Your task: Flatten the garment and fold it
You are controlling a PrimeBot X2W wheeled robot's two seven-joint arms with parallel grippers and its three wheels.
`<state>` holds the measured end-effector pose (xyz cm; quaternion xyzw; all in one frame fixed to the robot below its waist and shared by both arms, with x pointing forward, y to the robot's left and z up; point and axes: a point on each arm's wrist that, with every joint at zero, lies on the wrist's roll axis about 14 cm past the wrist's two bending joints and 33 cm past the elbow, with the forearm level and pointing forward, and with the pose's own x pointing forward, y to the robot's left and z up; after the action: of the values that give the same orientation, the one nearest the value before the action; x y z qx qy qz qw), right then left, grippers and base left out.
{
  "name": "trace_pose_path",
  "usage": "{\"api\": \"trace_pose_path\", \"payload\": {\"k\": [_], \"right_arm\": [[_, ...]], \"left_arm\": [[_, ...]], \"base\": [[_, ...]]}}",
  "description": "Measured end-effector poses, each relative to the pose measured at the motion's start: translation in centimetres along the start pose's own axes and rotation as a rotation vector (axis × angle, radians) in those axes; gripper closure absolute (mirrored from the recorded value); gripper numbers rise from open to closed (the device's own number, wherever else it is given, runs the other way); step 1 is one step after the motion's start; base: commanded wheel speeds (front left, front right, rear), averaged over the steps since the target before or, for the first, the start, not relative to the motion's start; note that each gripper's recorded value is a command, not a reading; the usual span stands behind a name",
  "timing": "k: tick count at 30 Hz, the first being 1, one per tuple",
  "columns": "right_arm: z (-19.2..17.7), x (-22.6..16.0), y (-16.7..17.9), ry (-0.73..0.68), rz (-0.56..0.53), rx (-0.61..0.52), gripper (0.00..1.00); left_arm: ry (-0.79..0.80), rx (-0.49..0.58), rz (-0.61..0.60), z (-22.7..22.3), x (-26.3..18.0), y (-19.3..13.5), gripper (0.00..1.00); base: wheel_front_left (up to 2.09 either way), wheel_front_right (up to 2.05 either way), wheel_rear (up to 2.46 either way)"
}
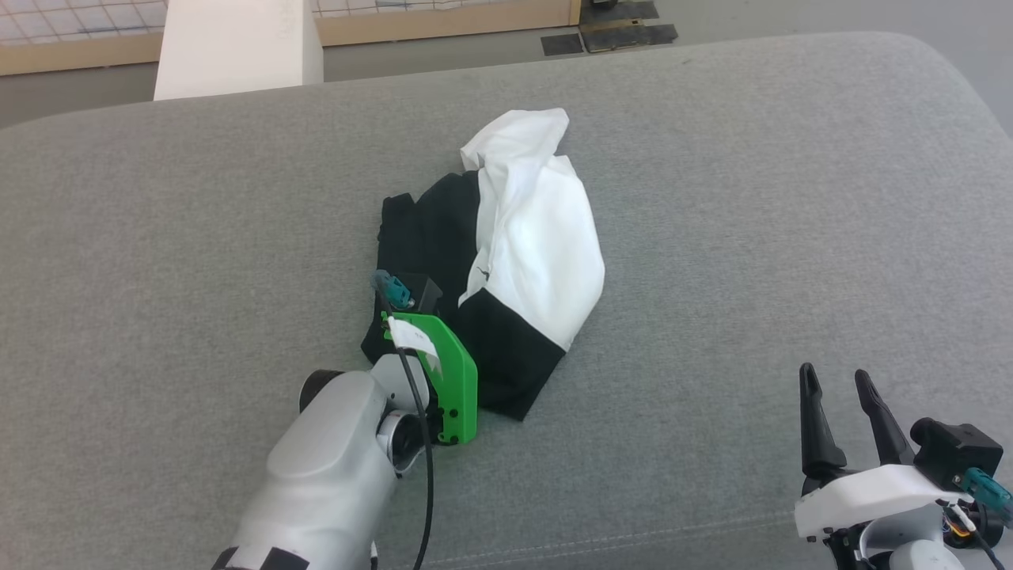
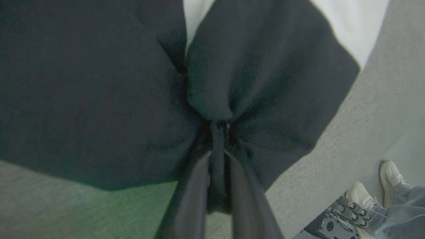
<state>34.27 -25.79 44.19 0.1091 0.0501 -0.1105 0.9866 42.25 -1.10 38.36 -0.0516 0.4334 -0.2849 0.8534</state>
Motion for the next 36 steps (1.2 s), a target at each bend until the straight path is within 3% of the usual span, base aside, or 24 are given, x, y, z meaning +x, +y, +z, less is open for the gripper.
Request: {"api": "trace_pose_path", "payload": {"k": [3,4,5,13,15,16,19,25,32,36], "right_arm": [[-0.1,0.2,0.3,0.004,0.010,0.001,0.00],[-0.1,0.3,0.4,0.004,0.013,0.001,0.00],[-0.2,0.3,0.6,0.005,0.017,0.002,0.00],[0.0,-0.1,1.8,-0.004,0.056,0.009,0.00],[0.2,-0.2,2.1,-0.010,0.068,0.011,0.00],[0.4,-0.4,2.6,-0.019,0.084,0.014,0.00],[1.0,-0.4,3.3,-0.038,0.108,0.015,0.00],[2.1,-0.4,4.7,-0.071,0.150,0.010,0.00],[1.9,-0.4,5.7,-0.051,0.182,0.004,0.00],[1.1,0.0,6.1,-0.014,0.192,-0.002,0.00]], "left_arm": [[-0.015,-0.063,-0.012,0.3,-0.3,0.1,1.00],[-0.024,-0.077,-0.014,0.5,-0.5,0.1,0.82],[-0.051,-0.104,-0.023,1.0,-0.7,0.0,0.00],[-0.406,-0.292,-0.071,9.1,-6.1,0.3,0.00],[-0.535,-0.318,-0.064,11.6,-8.6,1.2,0.00],[-0.705,-0.324,-0.037,14.3,-12.2,2.7,0.00],[-0.922,-0.280,0.063,16.2,-17.6,5.6,0.00],[-1.192,-0.140,0.340,13.0,-25.4,10.3,0.00],[-1.156,0.026,0.494,6.4,-25.9,10.7,0.00],[-1.087,0.014,0.532,3.6,-24.5,11.0,0.00]], "base": [[0.00,0.00,0.00],[0.00,0.00,0.00],[0.00,0.00,0.00],[0.00,0.00,0.00],[0.00,0.00,0.00],[0.00,0.00,0.00],[0.00,0.00,0.00],[0.00,0.00,0.00],[0.00,0.00,0.00],[0.00,0.00,0.00]]}}
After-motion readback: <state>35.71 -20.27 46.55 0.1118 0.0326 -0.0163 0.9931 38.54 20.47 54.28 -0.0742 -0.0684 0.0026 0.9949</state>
